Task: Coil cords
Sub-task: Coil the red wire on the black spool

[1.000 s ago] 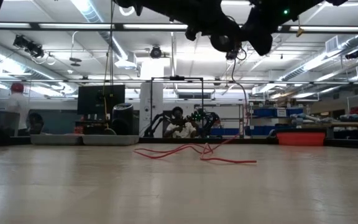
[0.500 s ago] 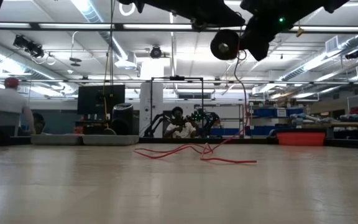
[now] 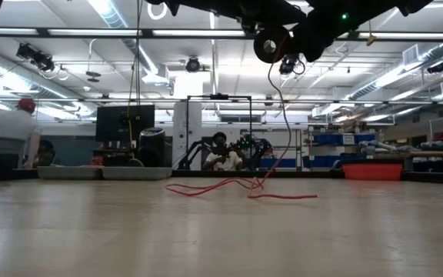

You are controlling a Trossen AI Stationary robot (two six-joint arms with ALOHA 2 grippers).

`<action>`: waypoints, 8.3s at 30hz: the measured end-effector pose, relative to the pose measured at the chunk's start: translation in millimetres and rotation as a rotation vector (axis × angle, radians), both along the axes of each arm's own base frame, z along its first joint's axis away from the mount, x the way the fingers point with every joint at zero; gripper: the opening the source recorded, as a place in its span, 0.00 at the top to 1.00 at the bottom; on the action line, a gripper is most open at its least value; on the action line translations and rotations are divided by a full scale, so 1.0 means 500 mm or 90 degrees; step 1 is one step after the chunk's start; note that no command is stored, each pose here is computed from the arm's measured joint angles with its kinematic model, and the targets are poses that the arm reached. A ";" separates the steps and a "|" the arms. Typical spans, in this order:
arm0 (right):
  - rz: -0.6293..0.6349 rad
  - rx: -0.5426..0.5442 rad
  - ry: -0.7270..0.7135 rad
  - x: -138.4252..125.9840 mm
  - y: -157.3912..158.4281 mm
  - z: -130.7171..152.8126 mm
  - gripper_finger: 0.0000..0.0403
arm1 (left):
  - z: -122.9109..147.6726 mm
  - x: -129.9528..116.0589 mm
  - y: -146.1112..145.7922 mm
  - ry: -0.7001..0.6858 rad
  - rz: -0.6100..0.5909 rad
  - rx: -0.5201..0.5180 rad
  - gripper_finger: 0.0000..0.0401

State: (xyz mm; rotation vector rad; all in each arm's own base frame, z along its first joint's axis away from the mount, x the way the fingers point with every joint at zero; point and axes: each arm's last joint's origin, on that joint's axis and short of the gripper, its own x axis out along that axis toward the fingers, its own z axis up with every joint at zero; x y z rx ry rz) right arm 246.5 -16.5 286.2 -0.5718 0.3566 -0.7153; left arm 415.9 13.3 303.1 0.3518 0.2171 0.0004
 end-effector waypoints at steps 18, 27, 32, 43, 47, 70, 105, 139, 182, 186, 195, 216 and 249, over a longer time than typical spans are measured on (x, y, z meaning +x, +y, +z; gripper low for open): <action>-0.016 0.035 -0.104 0.001 -0.003 0.024 1.00 | -0.021 -0.001 -0.079 0.041 -0.022 -0.080 0.74; -0.019 0.011 -0.087 0.001 -0.006 0.024 1.00 | -0.054 0.002 -0.118 0.095 -0.018 -0.089 0.74; -0.019 -0.008 -0.067 -0.007 0.004 0.028 1.00 | -0.062 -0.001 -0.124 0.115 0.009 -0.085 0.74; -0.049 -0.042 -0.008 -0.050 0.027 0.042 1.00 | -0.066 -0.005 -0.134 0.135 0.016 -0.142 0.74; -0.048 -0.040 0.017 -0.064 0.028 0.040 1.00 | -0.064 -0.006 -0.147 0.131 0.003 -0.155 0.74; -0.042 -0.089 0.099 -0.087 0.102 0.021 1.00 | -0.048 -0.009 -0.104 0.104 0.104 -0.101 0.99; 0.040 0.037 -0.049 -0.095 0.114 0.044 1.00 | 0.007 -0.036 -0.009 0.079 0.075 -0.162 0.92; 0.120 -0.052 -0.154 -0.070 0.107 0.099 1.00 | 0.011 0.001 0.017 -0.048 0.022 -0.315 0.59; 0.036 -0.055 0.041 -0.044 0.091 0.022 1.00 | 0.081 -0.091 0.012 0.035 0.187 -0.050 1.00; 0.028 -0.058 0.051 -0.032 0.076 0.015 1.00 | 0.097 -0.091 0.007 0.031 0.185 -0.051 1.00; 0.002 -0.051 0.054 -0.006 0.045 -0.001 1.00 | 0.096 -0.084 0.004 0.018 0.185 -0.058 0.97; -0.006 -0.039 -0.005 0.005 0.026 0.009 1.00 | 0.054 -0.048 -0.017 0.031 0.144 -0.126 0.74; 0.006 -0.034 -0.047 -0.004 0.033 0.026 1.00 | -0.005 -0.023 -0.022 0.107 0.148 -0.067 1.00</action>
